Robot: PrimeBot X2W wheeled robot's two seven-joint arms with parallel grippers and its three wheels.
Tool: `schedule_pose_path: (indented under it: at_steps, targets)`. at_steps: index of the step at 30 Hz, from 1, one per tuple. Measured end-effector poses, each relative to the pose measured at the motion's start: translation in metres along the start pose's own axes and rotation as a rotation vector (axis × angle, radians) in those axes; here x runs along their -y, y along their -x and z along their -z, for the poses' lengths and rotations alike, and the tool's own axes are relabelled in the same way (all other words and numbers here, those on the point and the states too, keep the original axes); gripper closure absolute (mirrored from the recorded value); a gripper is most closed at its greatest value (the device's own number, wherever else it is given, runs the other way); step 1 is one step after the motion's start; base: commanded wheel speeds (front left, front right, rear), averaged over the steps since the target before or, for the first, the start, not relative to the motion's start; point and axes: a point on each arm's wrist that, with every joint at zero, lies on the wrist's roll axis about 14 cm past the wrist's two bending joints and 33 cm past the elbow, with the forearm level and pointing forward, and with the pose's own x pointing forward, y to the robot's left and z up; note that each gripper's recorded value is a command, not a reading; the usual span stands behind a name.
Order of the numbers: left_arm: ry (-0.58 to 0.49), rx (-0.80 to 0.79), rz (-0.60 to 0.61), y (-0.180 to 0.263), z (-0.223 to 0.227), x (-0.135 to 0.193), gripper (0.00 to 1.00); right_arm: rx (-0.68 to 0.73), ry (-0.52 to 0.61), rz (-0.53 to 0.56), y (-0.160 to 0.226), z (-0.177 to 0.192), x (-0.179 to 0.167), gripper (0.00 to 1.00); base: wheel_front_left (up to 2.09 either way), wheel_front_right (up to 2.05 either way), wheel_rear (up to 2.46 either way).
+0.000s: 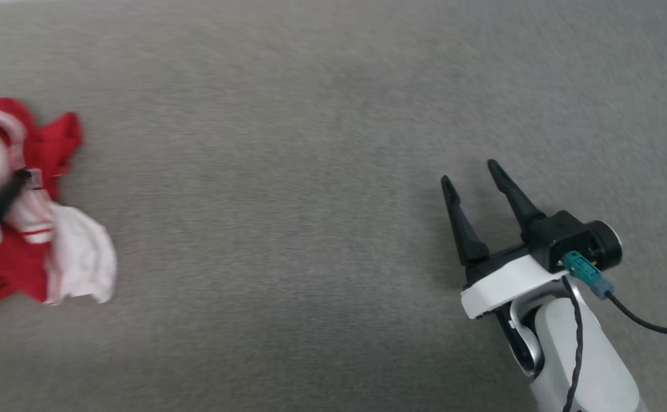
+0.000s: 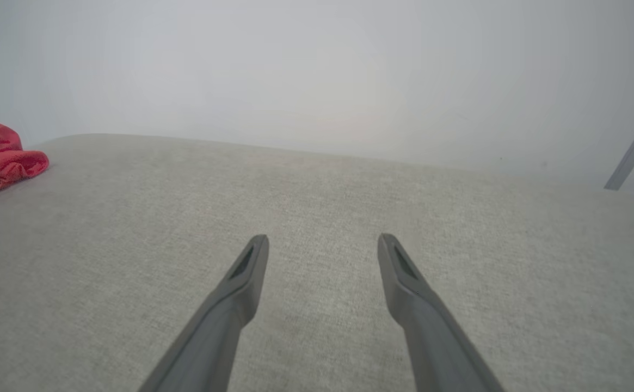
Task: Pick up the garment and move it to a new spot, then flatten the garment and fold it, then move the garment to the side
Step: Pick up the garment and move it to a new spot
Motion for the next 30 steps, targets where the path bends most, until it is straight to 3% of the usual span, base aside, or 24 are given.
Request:
schedule_pose_path:
  at_steps: [4,9,10,11,17,21,25,30]
  targets:
    - [-0.002,-0.174,-0.056,-0.023,0.031,-0.017,0.00,-0.016,-0.004,0.038,0.004,0.006,0.015,0.00,0.00,0.00,0.00]
    - [0.033,-0.246,-0.056,-0.046,0.041,-0.015,0.03,-0.032,-0.001,0.081,0.011,0.012,0.031,0.00,0.00,0.00,0.00]
    - [0.023,-0.253,-0.056,-0.049,0.042,-0.014,0.58,-0.035,0.001,0.088,0.012,0.013,0.033,0.00,0.00,0.00,0.00]
    - [0.019,-0.249,-0.056,-0.051,0.041,-0.014,1.00,-0.036,0.002,0.095,0.014,0.013,0.036,0.00,0.00,0.00,0.00]
    - [-0.085,-0.118,-0.041,-0.050,0.015,-0.003,1.00,-0.010,0.008,0.110,0.017,0.002,0.040,0.00,0.00,0.00,0.00]
    - [-0.198,0.058,0.041,-0.046,-0.032,0.036,1.00,0.016,0.003,0.109,0.020,-0.009,0.038,0.00,0.00,0.00,0.00]
    - [-0.330,0.200,0.144,-0.031,-0.072,0.084,1.00,0.039,-0.009,0.109,0.026,-0.018,0.035,0.00,0.00,0.00,0.00]
    - [-0.480,0.341,0.364,-0.013,-0.101,0.180,1.00,0.058,-0.031,0.148,0.040,-0.026,0.043,0.00,0.00,0.00,0.00]
